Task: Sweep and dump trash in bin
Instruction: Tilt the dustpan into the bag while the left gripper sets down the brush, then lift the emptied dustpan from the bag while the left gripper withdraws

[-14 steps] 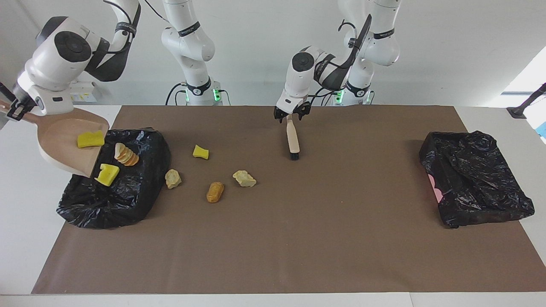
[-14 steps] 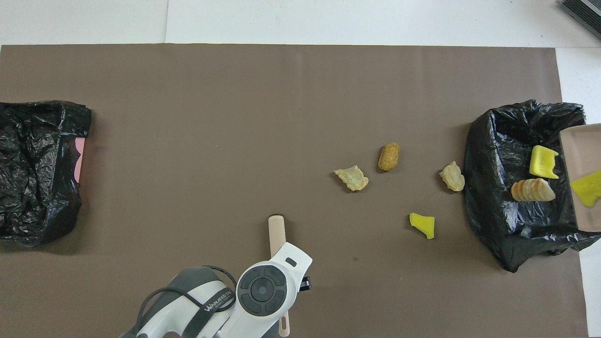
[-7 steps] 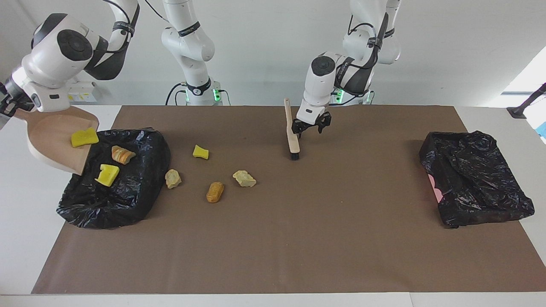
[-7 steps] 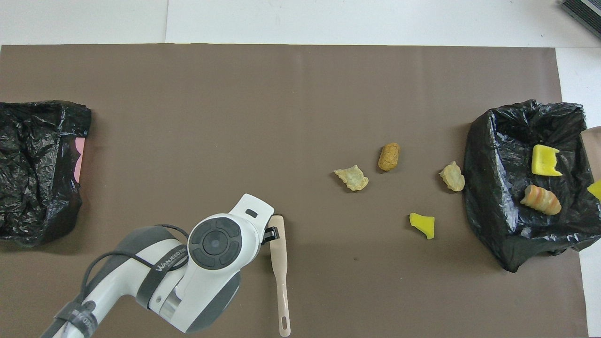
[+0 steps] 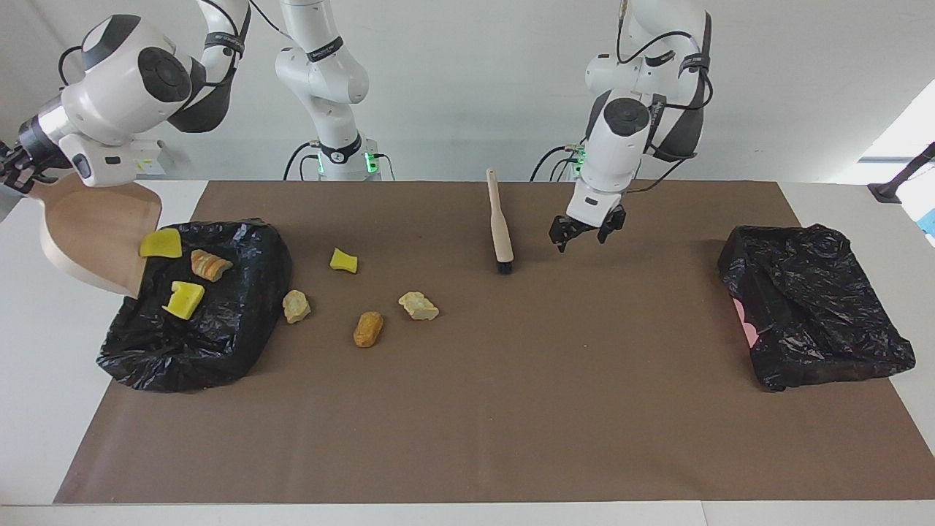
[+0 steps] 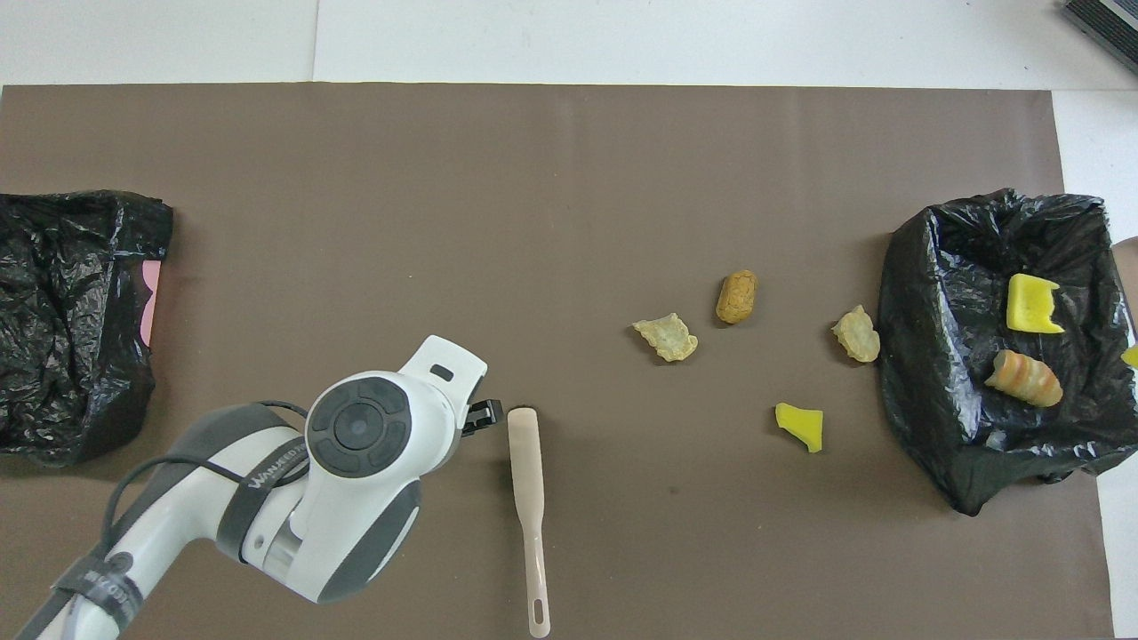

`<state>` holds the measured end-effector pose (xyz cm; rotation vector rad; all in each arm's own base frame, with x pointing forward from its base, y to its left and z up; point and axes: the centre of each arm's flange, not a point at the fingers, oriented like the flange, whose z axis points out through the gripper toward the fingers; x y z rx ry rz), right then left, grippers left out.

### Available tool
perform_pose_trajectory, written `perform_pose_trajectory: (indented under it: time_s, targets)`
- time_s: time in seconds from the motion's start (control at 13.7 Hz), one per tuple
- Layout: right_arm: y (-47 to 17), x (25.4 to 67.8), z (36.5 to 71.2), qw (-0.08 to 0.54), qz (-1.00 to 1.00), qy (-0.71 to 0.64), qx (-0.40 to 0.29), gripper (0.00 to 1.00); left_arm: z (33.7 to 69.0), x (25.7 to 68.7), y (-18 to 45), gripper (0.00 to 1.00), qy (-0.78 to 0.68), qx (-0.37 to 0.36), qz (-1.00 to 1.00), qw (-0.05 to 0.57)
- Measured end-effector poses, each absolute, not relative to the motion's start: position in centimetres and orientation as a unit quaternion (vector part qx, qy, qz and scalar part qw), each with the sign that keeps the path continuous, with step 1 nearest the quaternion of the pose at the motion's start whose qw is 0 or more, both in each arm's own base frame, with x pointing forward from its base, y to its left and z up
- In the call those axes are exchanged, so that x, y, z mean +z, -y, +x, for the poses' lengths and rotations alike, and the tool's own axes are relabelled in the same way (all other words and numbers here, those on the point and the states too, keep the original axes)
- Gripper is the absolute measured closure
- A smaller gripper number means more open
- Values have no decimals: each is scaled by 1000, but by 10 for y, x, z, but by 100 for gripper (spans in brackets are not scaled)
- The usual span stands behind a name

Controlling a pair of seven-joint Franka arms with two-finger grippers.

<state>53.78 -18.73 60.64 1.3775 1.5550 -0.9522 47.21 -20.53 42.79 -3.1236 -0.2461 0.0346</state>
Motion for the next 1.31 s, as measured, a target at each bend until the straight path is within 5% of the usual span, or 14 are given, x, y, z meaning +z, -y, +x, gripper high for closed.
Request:
perform_pose_trajectory:
  time_s: [0.58,1.31]
  targets:
    - [117,599,552,411,570,-645,-302,68,486,457,111,0,66,6,-996,68]
    - [34,537,550,191,790,-574,-97,68,521,533,11,0,8,-56,-996,67]
